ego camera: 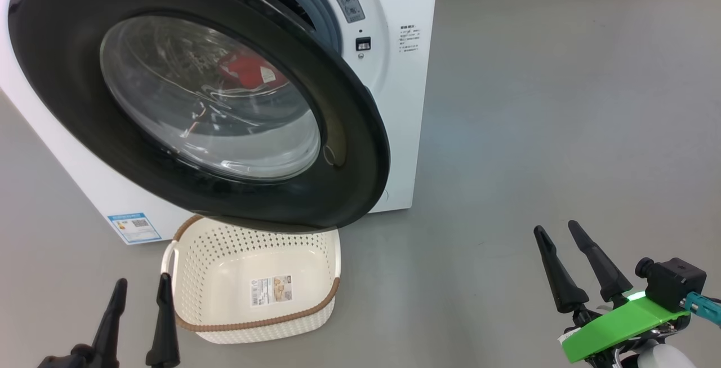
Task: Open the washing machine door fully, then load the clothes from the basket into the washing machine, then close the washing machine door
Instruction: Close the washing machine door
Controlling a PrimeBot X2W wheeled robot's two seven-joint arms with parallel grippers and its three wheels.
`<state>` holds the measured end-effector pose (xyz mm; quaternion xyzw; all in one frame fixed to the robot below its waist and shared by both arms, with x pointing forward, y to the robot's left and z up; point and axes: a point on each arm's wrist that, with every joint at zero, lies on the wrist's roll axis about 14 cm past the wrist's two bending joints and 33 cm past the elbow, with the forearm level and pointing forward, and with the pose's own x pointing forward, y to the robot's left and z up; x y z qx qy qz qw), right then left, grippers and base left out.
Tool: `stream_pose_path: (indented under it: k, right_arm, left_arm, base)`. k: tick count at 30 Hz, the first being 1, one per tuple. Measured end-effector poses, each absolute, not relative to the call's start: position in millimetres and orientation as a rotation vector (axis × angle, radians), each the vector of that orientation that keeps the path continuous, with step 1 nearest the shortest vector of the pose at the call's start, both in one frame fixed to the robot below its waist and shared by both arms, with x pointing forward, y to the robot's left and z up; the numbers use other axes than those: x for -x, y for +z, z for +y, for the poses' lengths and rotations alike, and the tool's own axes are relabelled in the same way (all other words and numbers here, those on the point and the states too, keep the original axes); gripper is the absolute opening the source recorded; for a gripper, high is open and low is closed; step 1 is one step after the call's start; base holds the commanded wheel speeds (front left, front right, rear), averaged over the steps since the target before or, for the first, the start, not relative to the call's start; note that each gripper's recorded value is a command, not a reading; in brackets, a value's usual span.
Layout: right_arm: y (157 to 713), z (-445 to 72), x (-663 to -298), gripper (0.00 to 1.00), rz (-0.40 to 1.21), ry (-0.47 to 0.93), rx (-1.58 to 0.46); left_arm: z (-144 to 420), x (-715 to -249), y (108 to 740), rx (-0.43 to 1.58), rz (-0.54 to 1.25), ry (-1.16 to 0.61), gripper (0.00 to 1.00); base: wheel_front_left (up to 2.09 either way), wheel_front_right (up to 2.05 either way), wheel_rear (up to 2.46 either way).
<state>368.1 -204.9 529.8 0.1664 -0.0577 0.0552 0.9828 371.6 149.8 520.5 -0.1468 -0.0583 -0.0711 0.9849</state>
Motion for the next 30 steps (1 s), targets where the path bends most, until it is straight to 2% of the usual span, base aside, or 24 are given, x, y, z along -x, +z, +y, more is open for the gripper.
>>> stream_pose_path:
  k: [20, 21, 22, 23, 24, 25, 26, 30]
  right_arm:
    - [530, -200, -372, 1.0, -0.113, 0.134, -0.28]
    - [531, -199, -373, 0.93, -0.116, 0.139, -0.279]
    - [533, -198, -374, 0.78, -0.12, 0.145, -0.276]
    - [534, -196, -375, 0.55, -0.123, 0.151, -0.274]
    - [536, -194, -376, 0.45, -0.127, 0.158, -0.273]
    - [538, -192, -377, 0.26, -0.131, 0.166, -0.272]
    - [540, -190, -379, 0.01, -0.138, 0.174, -0.272]
    - [558, -178, -389, 0.0, -0.186, 0.218, -0.273]
  left_arm:
    - [154, -368, 520, 0.294, -0.119, -0.128, 1.0]
    - [154, -368, 520, 0.294, -0.119, -0.127, 1.0]
    - [154, -367, 520, 0.294, -0.119, -0.125, 1.0]
    - [155, -367, 520, 0.295, -0.12, -0.122, 1.0]
    - [157, -366, 520, 0.294, -0.121, -0.118, 1.0]
    - [158, -365, 520, 0.294, -0.121, -0.113, 1.0]
    - [160, -364, 520, 0.294, -0.122, -0.108, 1.0]
    - [167, -361, 519, 0.293, -0.122, -0.087, 1.0]
  base:
    - [0.0, 0.0, 0.0]
    - [0.0, 0.0, 0.0]
    - [0.0, 0.0, 0.0]
    - [0.0, 0.0, 0.0]
    - [0.0, 0.0, 0.0]
    - [0.0, 0.0, 0.0]
    - [0.0, 0.0, 0.0]
    - [0.0, 0.0, 0.0]
